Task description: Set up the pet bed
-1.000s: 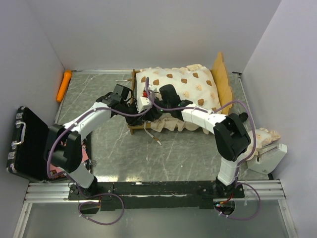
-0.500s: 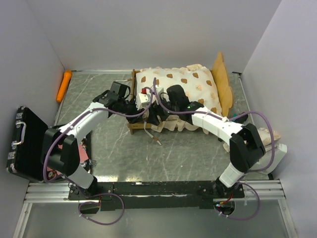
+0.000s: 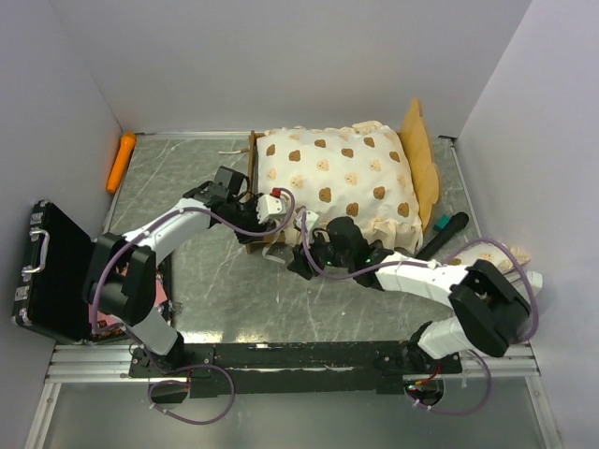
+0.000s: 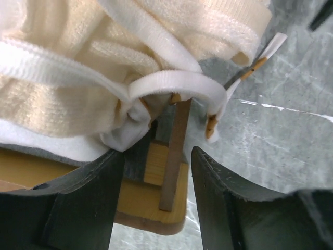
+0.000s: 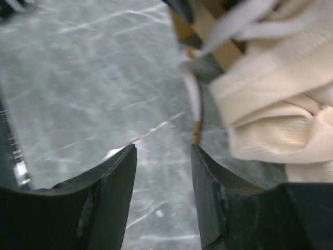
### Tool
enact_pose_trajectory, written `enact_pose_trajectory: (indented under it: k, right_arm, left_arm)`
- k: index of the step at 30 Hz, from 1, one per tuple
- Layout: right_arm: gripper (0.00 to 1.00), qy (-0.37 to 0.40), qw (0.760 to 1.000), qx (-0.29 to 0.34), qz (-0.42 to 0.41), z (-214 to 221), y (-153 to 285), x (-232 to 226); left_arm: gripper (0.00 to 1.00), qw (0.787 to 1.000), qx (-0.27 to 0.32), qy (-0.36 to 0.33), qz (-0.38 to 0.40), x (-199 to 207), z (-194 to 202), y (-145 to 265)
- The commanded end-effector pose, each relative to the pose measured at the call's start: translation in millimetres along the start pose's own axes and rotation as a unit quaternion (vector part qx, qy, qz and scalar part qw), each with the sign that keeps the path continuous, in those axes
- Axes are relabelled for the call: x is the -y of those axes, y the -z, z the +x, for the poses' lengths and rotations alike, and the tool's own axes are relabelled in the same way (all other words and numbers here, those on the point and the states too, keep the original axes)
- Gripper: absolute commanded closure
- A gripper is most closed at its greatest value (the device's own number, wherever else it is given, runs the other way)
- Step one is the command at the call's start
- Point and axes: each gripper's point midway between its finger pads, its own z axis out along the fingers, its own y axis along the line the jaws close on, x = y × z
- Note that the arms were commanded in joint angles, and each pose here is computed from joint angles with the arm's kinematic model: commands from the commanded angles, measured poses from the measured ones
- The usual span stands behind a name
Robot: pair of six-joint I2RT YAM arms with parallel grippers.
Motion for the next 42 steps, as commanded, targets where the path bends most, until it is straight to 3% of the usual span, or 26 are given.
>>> enact_pose_trajectory:
  k: [1,4,9,13,19,24,34,37,42]
  right_arm:
    - [0.5,0.017,0.996,0.079,0.045,-27,-15,22]
    - [0.61,-0.021,0.993,0.106,0.047,-20,-24,24]
    - [0.61,-0.068,0.984,0.152,0.057,-10,-35,28]
    - [0.61,-0.081,0.983,0.149,0.066,-1,-39,33]
    - [0.61,-0.074,0.986,0.138,0.058,5,-38,30]
    - [0.59,-0.068,0.987,0.132,0.067,7,-31,34]
    - [0.59,-0.068,0.987,0.129,0.069,8,-27,38]
    - [0.58,-0.07,0.987,0.126,0.068,7,-28,38]
    - [0.58,-0.071,0.987,0.122,0.07,11,-27,39]
  left_arm:
    - [0.41,0.999,-0.018,-0.01,0.03,7,14,-9]
    - [0.42,0.999,-0.022,-0.011,0.039,10,18,-15]
    - [0.44,0.997,-0.048,-0.018,0.059,16,31,-27]
    - [0.43,0.996,-0.056,-0.026,0.064,21,34,-38]
    - [0.42,0.993,-0.023,-0.046,0.107,33,15,-31]
    - [0.32,0.983,0.03,-0.084,0.16,53,-17,-4]
    - [0.38,0.988,-0.053,-0.047,0.138,41,12,-45]
    - [0.52,0.988,-0.083,-0.019,0.127,36,28,-66]
    - [0.97,0.986,-0.096,0.009,0.132,31,39,-67]
